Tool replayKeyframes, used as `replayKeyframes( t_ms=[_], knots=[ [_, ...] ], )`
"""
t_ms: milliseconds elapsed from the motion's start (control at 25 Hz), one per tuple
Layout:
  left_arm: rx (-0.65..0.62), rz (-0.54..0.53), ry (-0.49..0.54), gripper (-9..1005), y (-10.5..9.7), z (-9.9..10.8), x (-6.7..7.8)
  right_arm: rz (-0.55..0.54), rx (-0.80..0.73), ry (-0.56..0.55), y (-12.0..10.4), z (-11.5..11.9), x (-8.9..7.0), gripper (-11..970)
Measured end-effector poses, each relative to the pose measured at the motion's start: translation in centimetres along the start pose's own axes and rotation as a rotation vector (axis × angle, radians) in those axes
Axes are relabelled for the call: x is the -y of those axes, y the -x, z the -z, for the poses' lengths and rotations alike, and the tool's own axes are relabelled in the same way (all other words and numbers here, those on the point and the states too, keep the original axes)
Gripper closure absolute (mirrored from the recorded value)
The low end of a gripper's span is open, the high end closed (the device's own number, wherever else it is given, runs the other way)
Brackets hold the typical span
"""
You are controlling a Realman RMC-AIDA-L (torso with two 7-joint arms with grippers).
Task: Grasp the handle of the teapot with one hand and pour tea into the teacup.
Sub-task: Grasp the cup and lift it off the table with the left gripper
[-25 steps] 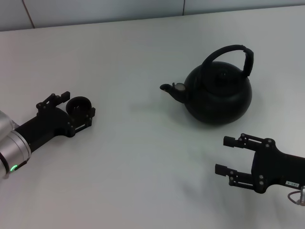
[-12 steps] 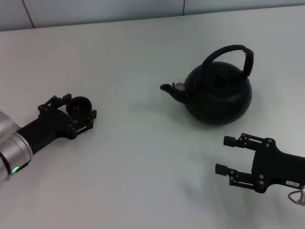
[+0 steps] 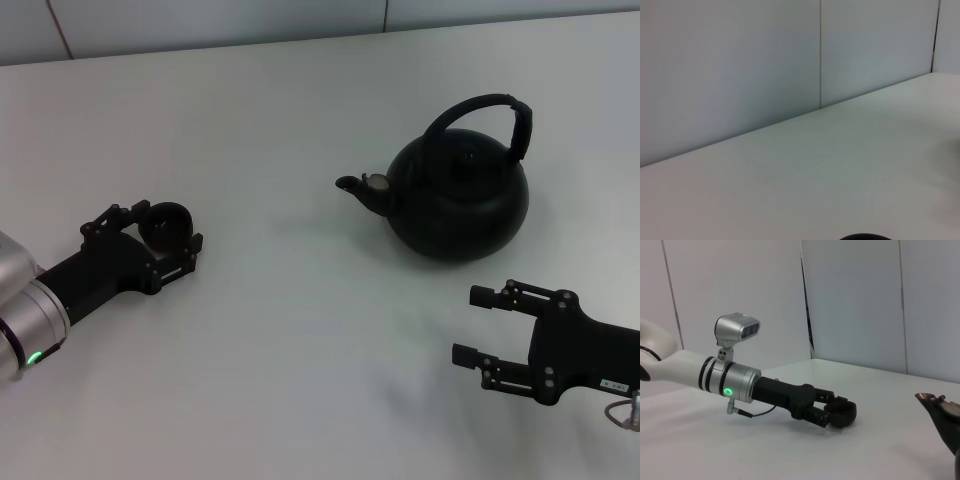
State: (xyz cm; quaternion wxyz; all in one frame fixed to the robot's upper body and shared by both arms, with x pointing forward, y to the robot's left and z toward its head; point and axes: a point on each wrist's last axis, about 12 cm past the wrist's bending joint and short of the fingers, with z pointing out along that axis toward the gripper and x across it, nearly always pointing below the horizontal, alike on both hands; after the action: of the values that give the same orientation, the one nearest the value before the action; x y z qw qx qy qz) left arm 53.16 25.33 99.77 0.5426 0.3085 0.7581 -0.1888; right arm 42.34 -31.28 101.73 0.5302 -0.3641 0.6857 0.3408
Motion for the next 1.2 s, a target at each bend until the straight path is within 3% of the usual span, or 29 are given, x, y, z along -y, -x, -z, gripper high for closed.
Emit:
replayKeyframes(
  t_ms=[400,520,840,1200],
  knots=[
    [0.001,0.002,-0.004,158,0.0,0.0,0.1,-0.003,0.003,0.003,0.0,0.0,-0.1,248],
    [0.000,0.003,-0.002,313,0.0,0.0,0.0,-0.004,0.005,0.005,0.0,0.0,-0.1,247],
    [0.018,0.003,-0.013,313,0.2,0.0,0.2,-0.005,0.006,0.006,0.0,0.0,-0.1,246],
    [0.084,-0.045,-0.159,312,1.6,-0.5,1.5,-0.009,0.009,0.006,0.0,-0.1,-0.2,247]
  ],
)
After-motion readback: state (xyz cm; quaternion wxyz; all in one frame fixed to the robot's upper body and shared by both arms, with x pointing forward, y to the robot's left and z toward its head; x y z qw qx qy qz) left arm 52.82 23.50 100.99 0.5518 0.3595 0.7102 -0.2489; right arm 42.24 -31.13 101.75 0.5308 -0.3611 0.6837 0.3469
